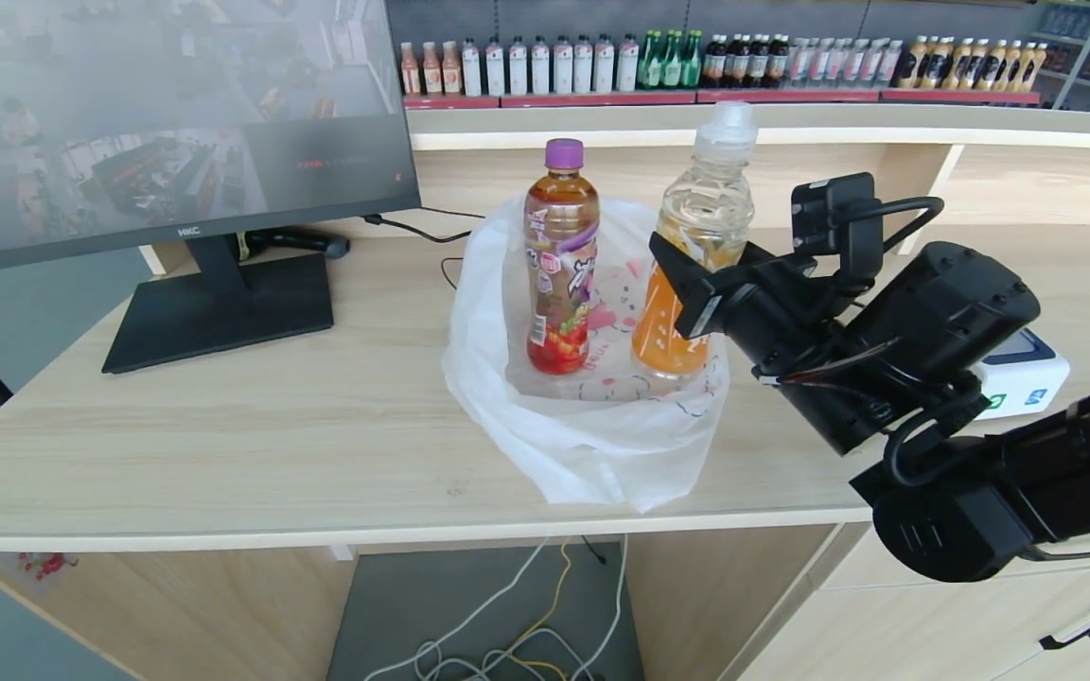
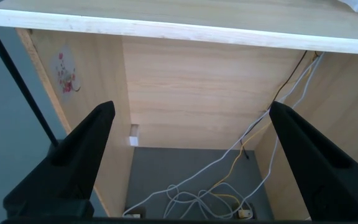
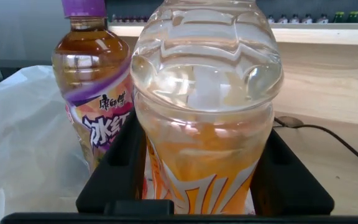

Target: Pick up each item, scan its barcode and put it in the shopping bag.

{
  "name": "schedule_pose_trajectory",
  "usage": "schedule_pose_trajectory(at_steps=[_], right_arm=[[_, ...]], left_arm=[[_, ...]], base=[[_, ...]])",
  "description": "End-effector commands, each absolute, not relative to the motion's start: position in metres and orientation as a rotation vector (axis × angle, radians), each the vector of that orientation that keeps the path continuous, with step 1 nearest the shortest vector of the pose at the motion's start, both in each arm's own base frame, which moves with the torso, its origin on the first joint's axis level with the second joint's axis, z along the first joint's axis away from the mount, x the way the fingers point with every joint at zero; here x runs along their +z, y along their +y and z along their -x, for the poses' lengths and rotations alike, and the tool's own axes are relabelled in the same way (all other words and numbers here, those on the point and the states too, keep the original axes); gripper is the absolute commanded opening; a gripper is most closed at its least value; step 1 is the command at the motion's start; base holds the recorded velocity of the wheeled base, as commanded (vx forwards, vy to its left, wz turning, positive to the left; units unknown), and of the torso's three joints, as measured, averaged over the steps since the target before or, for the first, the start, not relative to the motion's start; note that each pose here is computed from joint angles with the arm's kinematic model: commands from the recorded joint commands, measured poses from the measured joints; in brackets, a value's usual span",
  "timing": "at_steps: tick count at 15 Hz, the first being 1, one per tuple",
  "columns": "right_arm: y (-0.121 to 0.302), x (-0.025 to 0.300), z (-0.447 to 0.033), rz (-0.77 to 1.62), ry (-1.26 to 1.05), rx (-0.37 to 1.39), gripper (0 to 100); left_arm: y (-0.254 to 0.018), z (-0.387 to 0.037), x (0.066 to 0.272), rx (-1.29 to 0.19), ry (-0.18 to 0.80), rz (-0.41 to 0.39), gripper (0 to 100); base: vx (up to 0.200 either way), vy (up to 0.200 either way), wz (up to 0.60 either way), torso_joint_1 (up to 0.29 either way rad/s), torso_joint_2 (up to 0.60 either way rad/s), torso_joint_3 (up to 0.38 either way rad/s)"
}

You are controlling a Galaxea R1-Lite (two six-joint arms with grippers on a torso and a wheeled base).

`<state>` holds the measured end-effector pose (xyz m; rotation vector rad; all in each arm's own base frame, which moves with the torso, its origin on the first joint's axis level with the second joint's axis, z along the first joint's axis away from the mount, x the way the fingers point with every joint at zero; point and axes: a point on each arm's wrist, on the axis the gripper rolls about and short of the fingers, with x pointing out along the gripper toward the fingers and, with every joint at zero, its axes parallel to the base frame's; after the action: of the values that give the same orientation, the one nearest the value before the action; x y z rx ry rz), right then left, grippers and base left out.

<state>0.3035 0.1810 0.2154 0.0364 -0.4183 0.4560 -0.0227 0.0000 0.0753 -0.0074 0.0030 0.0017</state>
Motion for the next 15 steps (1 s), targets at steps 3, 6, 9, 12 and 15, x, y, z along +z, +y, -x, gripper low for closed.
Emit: schedule_pose_trajectory(at_steps=[3,6,9,12,15], right_arm=[[0.185,0.208,-0.315,-0.031,-0.408,0.448,0],[0.188,0.2,-0.324,-0.027,-0.396,0.446,0],[0.185,0.198,-0.333,-0.021,-0.397,0.427,0],[0.185,0.196,-0.336,-0.021,-0.397,0.424,0],[0.185,0.196,-0.336,-0.02,-0.394,0.423,0]], left_arm=[[0.0,0.023,0.075,0.003,0.003,0.008,100],[0.0,0.023,0.075,0.002,0.003,0.008,100],[0.0,0.023,0.075,0.003,0.003,0.008,100],[0.0,0.023,0.075,0.003,0.003,0.008,100],[0.0,0.023,0.075,0.003,0.003,0.008,100]], base=[[0.0,0.0,0.0,0.0,0.0,0.0],[0.0,0.0,0.0,0.0,0.0,0.0],[0.0,0.0,0.0,0.0,0.0,0.0],[0.0,0.0,0.0,0.0,0.0,0.0],[0.0,0.0,0.0,0.0,0.0,0.0]])
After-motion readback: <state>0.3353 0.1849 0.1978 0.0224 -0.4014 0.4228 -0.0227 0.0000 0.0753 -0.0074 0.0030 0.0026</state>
